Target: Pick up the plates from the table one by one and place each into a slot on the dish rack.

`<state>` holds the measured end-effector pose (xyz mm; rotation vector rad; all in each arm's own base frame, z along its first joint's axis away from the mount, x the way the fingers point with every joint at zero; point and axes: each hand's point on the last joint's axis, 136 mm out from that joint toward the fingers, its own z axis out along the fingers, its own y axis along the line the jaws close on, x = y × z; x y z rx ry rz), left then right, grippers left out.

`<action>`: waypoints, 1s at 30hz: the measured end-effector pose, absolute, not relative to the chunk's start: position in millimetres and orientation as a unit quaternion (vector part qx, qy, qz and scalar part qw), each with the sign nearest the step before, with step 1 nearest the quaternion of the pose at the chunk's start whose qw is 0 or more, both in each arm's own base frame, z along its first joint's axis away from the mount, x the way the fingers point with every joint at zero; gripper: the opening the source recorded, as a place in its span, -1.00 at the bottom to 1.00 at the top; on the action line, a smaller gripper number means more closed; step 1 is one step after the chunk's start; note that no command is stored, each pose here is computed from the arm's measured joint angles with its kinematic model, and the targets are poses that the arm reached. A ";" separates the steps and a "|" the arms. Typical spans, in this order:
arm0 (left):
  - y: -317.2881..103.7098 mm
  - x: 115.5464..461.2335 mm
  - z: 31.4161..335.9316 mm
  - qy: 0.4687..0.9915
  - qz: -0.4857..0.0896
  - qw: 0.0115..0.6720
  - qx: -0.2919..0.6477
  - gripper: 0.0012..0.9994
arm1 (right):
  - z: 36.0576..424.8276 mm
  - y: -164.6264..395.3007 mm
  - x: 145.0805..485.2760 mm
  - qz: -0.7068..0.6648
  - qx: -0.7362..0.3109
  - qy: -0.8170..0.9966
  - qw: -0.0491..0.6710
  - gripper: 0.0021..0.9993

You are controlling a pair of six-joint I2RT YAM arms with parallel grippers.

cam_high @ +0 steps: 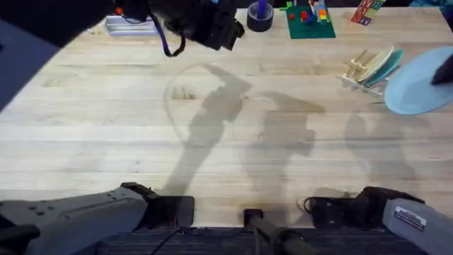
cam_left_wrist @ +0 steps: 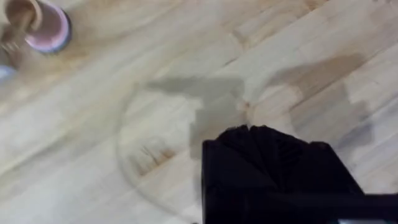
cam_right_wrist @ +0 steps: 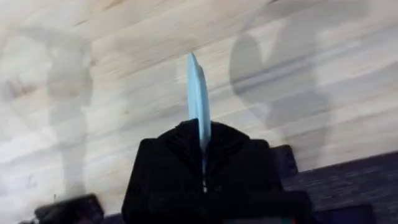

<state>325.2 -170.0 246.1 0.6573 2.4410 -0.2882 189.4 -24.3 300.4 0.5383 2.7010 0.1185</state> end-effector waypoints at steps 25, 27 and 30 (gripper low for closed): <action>-169.8 328.6 253.2 0.906 -0.096 0.308 0.274 0.99 | 308.7 -63.0 228.1 -0.027 0.297 0.938 0.178 -0.94; -169.7 328.6 253.2 0.906 -0.096 0.308 0.274 0.99 | 311.3 -67.2 237.6 -0.032 0.304 0.935 0.180 -0.94; -169.6 328.6 253.1 0.906 -0.095 0.308 0.274 0.99 | 313.4 -72.5 251.2 -0.037 0.314 0.932 0.180 -0.94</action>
